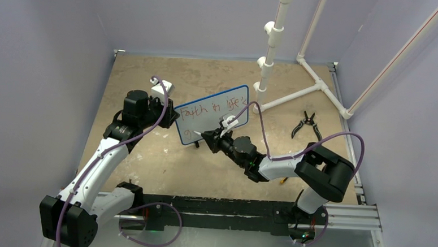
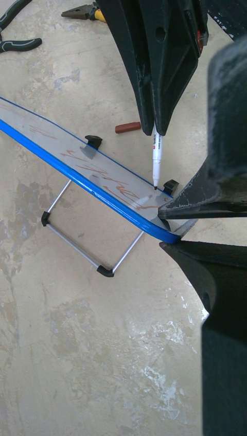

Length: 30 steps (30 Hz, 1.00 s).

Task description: Write a sentence on the whiteboard

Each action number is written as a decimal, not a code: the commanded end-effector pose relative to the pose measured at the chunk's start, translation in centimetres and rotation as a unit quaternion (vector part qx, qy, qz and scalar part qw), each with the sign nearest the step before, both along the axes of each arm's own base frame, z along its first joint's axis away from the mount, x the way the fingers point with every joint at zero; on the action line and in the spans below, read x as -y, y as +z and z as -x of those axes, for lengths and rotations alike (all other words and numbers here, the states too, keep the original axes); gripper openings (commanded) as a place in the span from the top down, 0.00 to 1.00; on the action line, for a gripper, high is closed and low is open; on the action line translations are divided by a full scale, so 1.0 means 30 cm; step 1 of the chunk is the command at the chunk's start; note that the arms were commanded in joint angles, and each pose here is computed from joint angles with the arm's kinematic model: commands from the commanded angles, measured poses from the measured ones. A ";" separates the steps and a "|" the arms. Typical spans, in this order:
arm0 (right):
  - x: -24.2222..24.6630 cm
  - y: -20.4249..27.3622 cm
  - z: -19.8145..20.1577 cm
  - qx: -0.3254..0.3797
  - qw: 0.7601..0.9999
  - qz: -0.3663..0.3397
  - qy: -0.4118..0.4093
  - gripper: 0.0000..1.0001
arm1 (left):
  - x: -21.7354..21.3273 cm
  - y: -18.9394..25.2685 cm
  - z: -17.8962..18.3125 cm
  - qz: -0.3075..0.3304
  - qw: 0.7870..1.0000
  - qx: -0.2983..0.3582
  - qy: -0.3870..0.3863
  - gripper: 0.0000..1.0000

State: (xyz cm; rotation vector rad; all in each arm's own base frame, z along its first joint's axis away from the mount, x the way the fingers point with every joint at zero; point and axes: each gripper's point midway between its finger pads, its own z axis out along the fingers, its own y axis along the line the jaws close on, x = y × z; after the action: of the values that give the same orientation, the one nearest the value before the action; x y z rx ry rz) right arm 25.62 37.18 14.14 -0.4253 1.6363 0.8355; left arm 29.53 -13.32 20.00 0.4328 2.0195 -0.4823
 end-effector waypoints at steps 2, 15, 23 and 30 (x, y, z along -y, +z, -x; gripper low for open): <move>0.020 0.078 -0.036 0.017 0.999 -0.034 -0.036 1.00 | 0.010 0.008 -0.002 0.006 1.000 0.007 -0.007 0.81; -0.036 0.080 -0.052 0.036 0.999 -0.015 -0.016 1.00 | 0.011 0.008 -0.002 0.006 1.000 0.007 -0.008 0.81; 0.005 -0.026 -0.039 -0.004 0.999 0.015 -0.030 1.00 | 0.011 0.013 -0.001 0.007 1.000 0.009 -0.008 0.81; 0.035 -0.025 -0.046 -0.012 0.998 0.018 -0.051 1.00 | 0.010 0.012 0.000 0.007 1.000 0.008 -0.008 0.81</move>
State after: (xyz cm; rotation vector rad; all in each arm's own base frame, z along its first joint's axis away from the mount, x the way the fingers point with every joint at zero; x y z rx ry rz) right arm 26.14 37.30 13.19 -0.4198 1.6722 0.7941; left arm 29.61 -13.27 20.00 0.4306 2.0186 -0.4807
